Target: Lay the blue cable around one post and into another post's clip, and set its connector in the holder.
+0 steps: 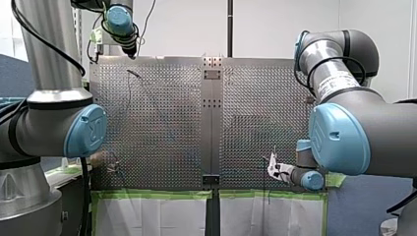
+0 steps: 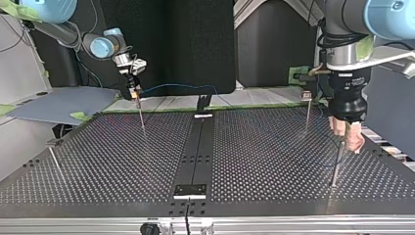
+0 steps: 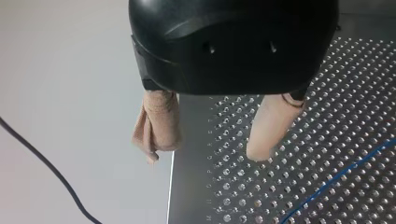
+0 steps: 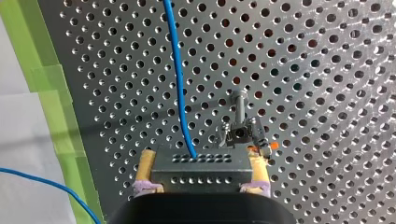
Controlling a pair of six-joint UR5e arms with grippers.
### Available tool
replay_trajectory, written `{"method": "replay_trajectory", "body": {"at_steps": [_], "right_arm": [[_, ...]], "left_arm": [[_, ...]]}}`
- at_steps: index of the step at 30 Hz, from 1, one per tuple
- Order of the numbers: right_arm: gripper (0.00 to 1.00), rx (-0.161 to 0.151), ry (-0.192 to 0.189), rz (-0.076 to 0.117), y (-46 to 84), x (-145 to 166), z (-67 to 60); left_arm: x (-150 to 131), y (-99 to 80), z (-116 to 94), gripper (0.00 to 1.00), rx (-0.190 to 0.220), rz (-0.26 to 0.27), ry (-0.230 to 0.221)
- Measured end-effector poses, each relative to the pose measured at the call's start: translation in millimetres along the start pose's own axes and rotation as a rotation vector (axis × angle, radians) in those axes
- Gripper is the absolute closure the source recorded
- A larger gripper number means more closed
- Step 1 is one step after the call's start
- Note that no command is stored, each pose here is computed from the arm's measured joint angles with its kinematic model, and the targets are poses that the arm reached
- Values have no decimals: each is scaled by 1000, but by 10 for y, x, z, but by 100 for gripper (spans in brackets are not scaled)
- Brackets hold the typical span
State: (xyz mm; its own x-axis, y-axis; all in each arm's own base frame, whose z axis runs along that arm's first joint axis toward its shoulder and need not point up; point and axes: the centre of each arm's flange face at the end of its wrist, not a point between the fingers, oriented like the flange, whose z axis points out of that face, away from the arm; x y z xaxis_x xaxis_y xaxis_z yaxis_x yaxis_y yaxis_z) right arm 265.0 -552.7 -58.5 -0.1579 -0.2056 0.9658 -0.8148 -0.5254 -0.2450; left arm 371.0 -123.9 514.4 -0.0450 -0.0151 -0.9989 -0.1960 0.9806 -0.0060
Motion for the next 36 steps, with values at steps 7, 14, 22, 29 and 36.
{"method": "replay_trajectory", "body": {"at_steps": [7, 14, 22, 29, 36], "right_arm": [[100, 2, 0, 0, -10, -2, 1], [100, 4, -1, 0, -23, -6, 3], [100, 5, -2, 0, -29, -7, 3], [100, 5, -2, 1, -29, -7, 4], [100, 5, -2, 0, -29, -7, 4]], "left_arm": [[53, 44, 23, 0, -39, 54, -7], [35, 92, 75, 0, -90, -2, -53], [24, 98, 86, 0, -96, -71, -68], [42, 94, 106, 0, -96, -77, -65], [92, 83, 148, 0, -97, -69, -51]]}}
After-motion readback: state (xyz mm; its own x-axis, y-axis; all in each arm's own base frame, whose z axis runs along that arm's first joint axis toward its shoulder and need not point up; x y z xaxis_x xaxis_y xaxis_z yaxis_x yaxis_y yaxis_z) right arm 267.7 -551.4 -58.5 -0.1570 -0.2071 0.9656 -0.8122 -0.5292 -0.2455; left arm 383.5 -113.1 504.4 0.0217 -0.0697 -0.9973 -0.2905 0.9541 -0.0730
